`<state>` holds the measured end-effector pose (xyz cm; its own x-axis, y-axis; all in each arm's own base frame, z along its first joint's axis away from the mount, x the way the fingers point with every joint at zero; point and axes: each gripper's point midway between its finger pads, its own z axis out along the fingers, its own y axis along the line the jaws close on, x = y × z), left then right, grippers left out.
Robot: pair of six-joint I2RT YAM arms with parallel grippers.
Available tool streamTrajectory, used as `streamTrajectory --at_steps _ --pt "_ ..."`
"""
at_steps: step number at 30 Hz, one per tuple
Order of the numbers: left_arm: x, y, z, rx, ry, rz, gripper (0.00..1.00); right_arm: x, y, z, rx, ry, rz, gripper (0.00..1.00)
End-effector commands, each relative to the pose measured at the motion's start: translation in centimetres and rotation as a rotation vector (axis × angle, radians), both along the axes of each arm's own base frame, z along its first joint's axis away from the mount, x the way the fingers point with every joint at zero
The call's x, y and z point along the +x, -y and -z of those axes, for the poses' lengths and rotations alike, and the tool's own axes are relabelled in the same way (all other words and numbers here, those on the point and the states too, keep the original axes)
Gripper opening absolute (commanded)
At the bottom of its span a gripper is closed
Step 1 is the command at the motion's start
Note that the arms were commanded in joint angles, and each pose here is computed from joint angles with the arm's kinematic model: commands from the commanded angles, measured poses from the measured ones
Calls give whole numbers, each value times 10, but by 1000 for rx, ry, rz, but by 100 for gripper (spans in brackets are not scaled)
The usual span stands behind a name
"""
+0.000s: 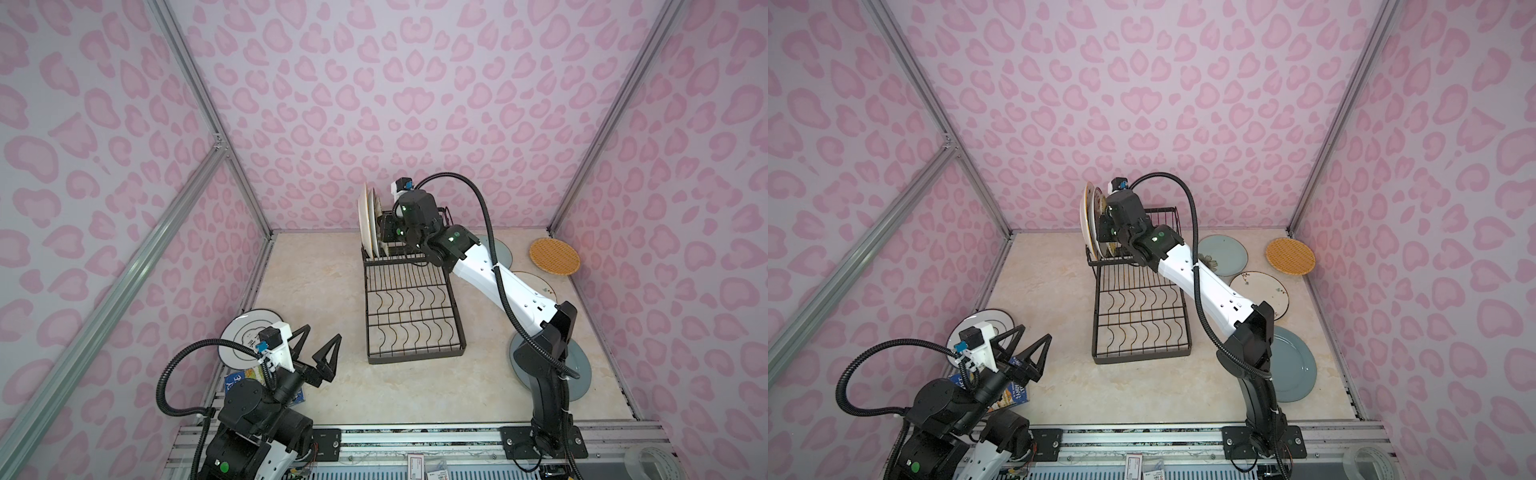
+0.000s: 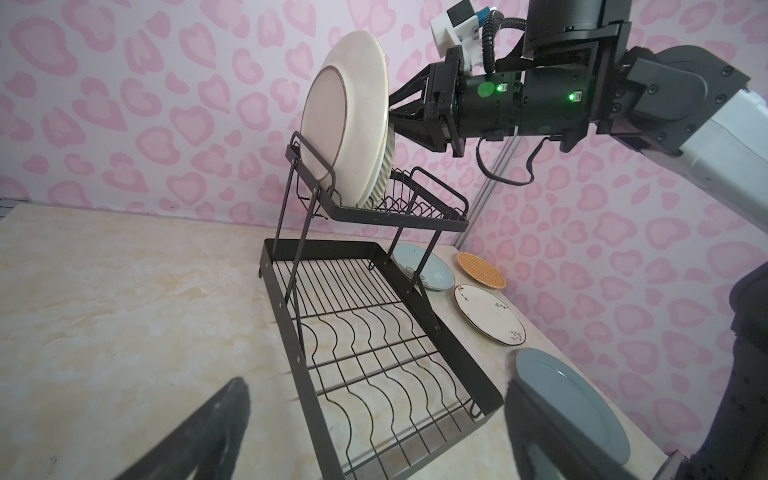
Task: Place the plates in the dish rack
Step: 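Lower the straw mat into the upper tier slot beside the standing plates, then open the right gripper and withdraw it down to the rack's near corner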
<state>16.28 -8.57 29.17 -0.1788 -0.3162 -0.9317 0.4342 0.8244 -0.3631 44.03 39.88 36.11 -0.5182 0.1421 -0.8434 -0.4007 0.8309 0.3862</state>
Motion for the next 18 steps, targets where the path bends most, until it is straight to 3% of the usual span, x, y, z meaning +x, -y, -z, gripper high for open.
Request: streamTrajectory --at_steps 1,18 --pt "0 -1 -5 -10 17 -4 97 -2 -3 -12 34 20 -13 25" --pt "1 -2 -4 -9 15 -13 97 -13 -1 -35 70 43 -46 34"
